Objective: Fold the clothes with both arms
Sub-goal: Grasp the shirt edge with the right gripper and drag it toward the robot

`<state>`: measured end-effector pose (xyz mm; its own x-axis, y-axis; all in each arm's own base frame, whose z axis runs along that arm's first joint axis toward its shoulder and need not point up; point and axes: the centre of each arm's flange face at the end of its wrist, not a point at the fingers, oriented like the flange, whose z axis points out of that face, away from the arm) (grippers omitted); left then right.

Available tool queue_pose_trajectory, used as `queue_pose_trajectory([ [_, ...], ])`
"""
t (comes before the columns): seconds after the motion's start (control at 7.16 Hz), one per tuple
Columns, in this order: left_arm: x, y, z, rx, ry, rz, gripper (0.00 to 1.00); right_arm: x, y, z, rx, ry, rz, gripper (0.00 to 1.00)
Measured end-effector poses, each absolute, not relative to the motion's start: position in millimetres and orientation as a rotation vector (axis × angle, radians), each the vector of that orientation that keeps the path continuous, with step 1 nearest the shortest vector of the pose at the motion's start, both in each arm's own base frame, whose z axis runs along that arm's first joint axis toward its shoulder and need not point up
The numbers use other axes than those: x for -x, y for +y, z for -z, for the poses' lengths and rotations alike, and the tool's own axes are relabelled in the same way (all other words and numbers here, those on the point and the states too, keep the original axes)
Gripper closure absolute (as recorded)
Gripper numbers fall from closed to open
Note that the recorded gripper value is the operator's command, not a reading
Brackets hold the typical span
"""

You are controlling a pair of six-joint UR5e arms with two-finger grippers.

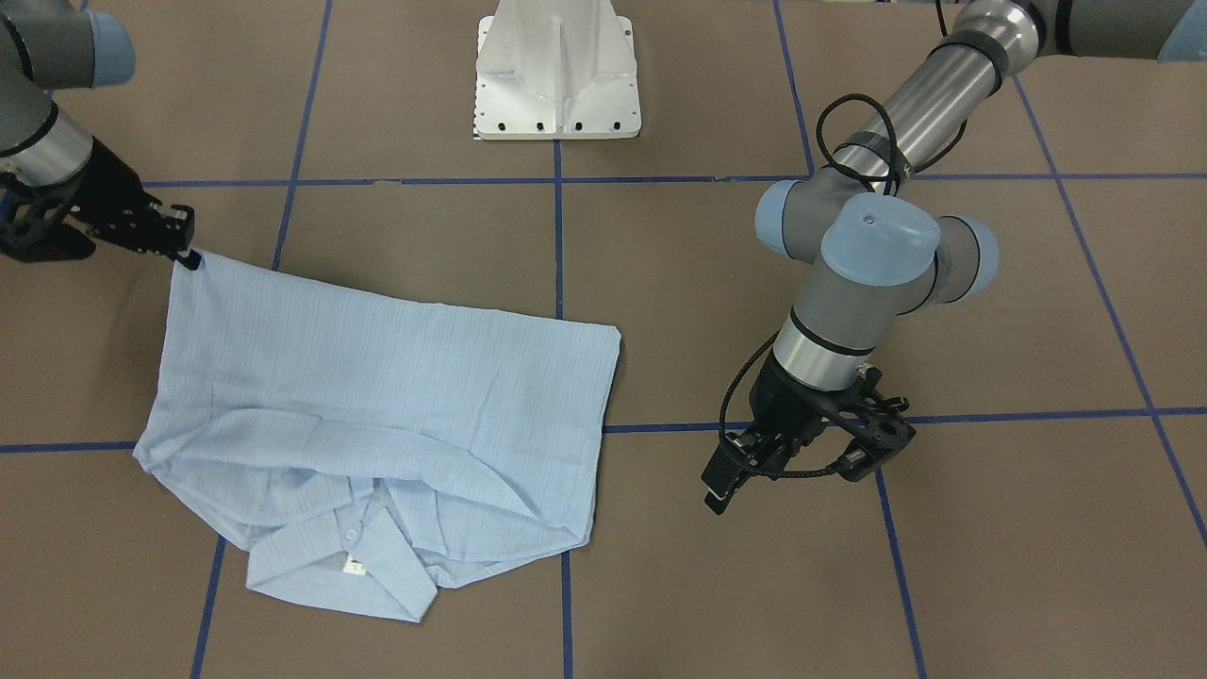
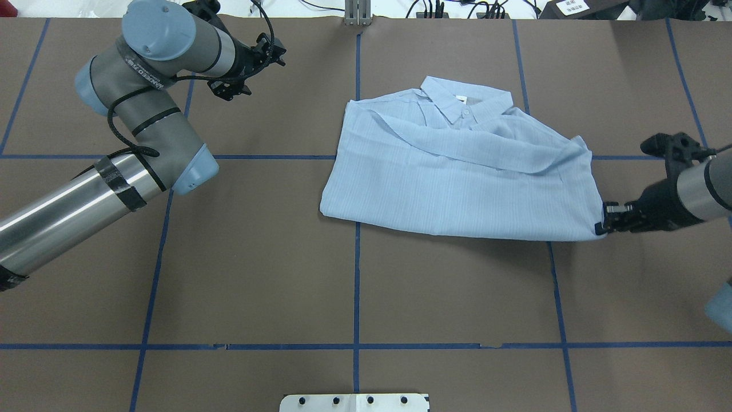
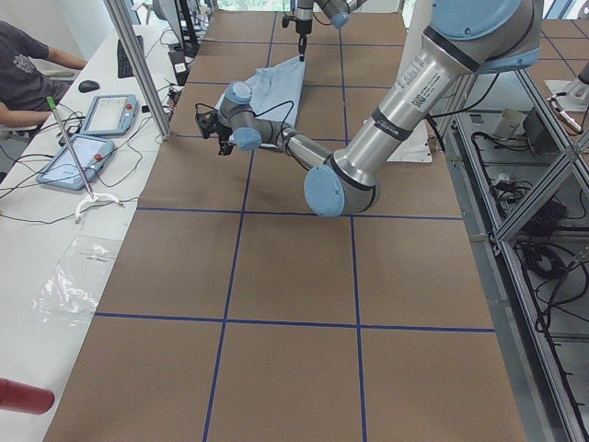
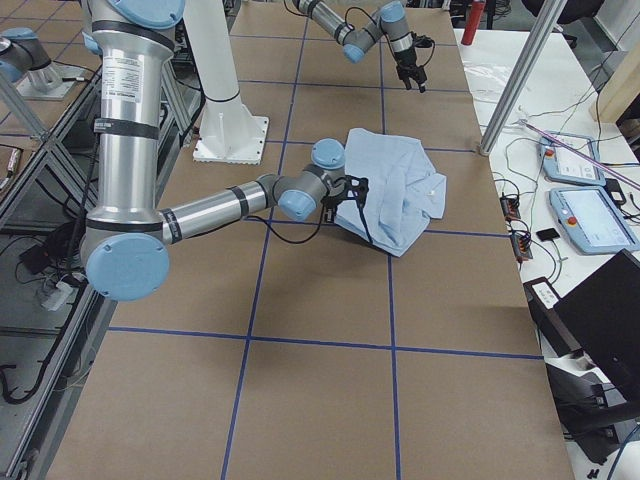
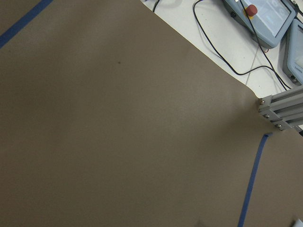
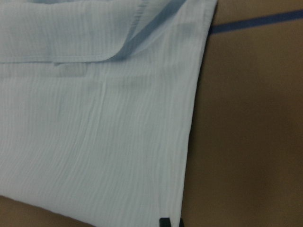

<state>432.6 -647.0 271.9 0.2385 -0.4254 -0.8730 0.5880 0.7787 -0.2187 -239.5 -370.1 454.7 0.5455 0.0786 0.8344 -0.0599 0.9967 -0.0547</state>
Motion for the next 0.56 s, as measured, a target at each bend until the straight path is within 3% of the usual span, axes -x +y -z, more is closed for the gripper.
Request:
queue_pose_trajectory([
  [0.56,-431,-624,-273,-0.147,1.161,0.698,0.00,349,-173,-370,0.303,-1.025,0.136,1.00],
])
